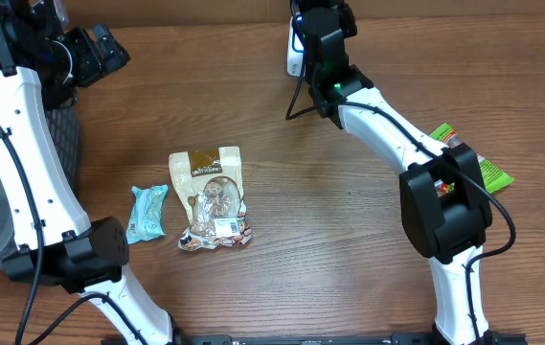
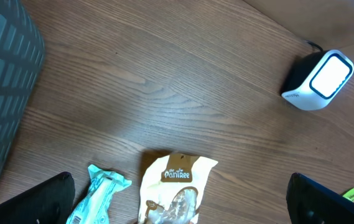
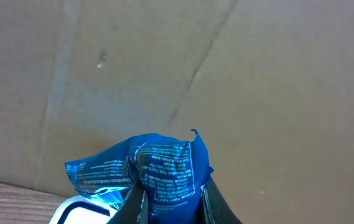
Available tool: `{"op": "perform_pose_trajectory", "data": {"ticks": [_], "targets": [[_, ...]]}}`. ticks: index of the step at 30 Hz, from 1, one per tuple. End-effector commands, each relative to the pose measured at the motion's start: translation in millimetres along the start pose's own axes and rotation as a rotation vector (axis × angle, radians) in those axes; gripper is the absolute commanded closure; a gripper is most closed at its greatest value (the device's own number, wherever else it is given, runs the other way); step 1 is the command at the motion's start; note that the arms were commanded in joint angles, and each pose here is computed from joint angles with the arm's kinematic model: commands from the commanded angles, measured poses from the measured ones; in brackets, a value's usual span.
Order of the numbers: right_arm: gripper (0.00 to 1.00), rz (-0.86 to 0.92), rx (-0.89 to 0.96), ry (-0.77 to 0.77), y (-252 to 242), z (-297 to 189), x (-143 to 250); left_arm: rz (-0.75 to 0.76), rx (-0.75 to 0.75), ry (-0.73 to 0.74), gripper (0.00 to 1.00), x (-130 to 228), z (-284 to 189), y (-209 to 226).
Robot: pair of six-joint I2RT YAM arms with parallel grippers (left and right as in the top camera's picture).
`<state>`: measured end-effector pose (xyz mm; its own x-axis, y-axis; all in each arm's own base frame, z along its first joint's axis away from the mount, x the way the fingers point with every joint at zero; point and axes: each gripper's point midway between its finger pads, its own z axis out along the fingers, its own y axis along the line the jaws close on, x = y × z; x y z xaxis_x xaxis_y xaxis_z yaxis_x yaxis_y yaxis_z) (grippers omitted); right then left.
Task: Scan the item barcode
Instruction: 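Lift the blue packet and hold it under the white scanner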
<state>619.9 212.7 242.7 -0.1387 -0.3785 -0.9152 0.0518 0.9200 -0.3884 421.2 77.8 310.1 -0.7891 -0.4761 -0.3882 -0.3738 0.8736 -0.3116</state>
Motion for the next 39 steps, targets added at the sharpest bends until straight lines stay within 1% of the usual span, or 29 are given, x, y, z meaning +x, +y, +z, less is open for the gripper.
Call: {"op": "perform_pose_trajectory", "data": {"ticks": [1, 8, 11, 15, 23, 29, 39], "targets": [[0.96, -0.04, -0.004, -0.024, 6.4, 5.3, -1.5, 0.036, 0.005, -0.027, 0.0, -0.9, -9.6, -5.2], [0.96, -0.037, 0.0, -0.027, 10.1, 8.4, 3.9, 0.036, 0.005, -0.027, 0.0, -0.9, -9.6, -5.2], [0.96, -0.038, 0.037, -0.01, 3.8, 8.2, 6.9, 0.036, 0.005, -0.027, 0.0, -0.9, -9.6, -5.2], [0.96, -0.064, 0.098, 0.049, 0.7, 2.7, 17.3, 0.037, 0.006, -0.026, 0.0, -0.7, -9.5, -5.8], [0.96, -0.163, 0.036, 0.171, 22.6, -7.1, 47.3, 0.037, 0.005, -0.027, 0.0, -0.7, -9.5, -5.8], [0.96, -0.181, 0.094, 0.191, 22.1, -16.0, 47.1, 0.037, 0.006, -0.026, 0.0, -0.7, -9.5, -5.8], [0.96, -0.222, 0.052, 0.181, 47.8, -30.7, 40.8, 0.037, 0.006, -0.026, 0.0, -0.7, -9.5, -5.8]]}}
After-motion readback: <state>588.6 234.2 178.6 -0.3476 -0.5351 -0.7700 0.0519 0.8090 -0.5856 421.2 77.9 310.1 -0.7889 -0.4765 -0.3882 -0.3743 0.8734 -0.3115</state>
